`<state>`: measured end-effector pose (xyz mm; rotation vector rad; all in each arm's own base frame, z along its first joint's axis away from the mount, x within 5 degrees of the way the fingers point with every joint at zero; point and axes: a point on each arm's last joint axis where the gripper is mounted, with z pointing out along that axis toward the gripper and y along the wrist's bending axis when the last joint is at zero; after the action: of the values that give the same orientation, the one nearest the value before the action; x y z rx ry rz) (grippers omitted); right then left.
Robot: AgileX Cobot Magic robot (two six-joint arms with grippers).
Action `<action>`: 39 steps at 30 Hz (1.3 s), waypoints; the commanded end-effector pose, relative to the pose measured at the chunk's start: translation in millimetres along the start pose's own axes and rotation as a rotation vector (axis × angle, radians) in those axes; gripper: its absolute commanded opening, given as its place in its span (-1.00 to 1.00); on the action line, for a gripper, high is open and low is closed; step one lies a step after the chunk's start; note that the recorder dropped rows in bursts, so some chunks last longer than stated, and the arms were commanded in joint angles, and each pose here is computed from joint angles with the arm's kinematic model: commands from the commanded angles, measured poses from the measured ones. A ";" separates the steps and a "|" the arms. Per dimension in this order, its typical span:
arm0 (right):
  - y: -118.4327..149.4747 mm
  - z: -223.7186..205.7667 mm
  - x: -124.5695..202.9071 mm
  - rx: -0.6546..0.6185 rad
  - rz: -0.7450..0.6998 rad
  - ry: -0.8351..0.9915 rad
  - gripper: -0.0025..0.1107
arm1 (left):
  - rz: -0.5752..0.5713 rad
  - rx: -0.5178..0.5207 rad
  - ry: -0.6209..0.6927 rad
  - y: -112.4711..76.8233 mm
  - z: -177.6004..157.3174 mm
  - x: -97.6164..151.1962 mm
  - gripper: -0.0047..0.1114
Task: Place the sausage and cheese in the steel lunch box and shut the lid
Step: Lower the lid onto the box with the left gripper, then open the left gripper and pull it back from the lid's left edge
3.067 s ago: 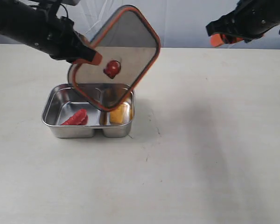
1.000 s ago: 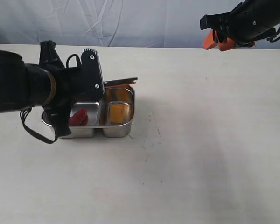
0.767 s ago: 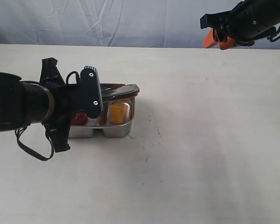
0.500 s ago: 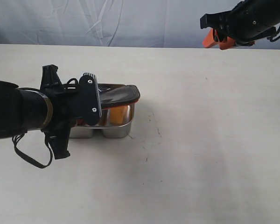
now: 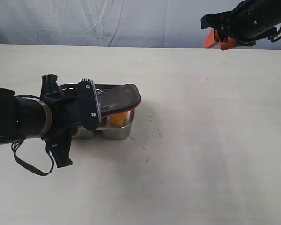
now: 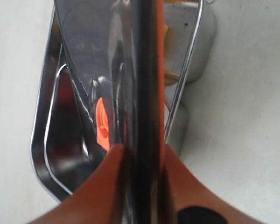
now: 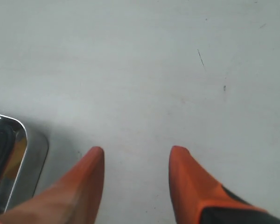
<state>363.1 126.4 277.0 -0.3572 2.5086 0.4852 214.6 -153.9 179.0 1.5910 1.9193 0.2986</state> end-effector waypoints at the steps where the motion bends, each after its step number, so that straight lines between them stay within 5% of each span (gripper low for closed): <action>1: 0.1 -1.8 0.5 -0.007 0.000 0.016 -0.19 | -0.054 0.047 0.010 -10.4 3.9 4.6 -0.92; 6: 0.3 -1.8 1.2 -0.009 -0.004 0.023 -0.19 | -0.059 0.044 0.048 -10.3 3.8 8.1 -0.87; 12: 0.3 -1.8 1.0 -0.009 -0.019 0.021 -0.19 | -0.061 0.045 0.053 -10.4 3.8 8.5 -0.14; 15: -0.1 -1.8 -0.3 -0.005 -0.021 0.007 -0.19 | -0.061 0.043 0.072 -10.2 3.7 10.2 0.02; 39: 0.7 -1.8 1.4 -0.013 -0.022 0.025 -0.19 | -0.051 -0.022 0.139 6.0 3.1 16.7 0.02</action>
<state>360.8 126.7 275.8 -0.3944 2.5271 0.4866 214.1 -138.9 170.3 1.5802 2.0423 0.4087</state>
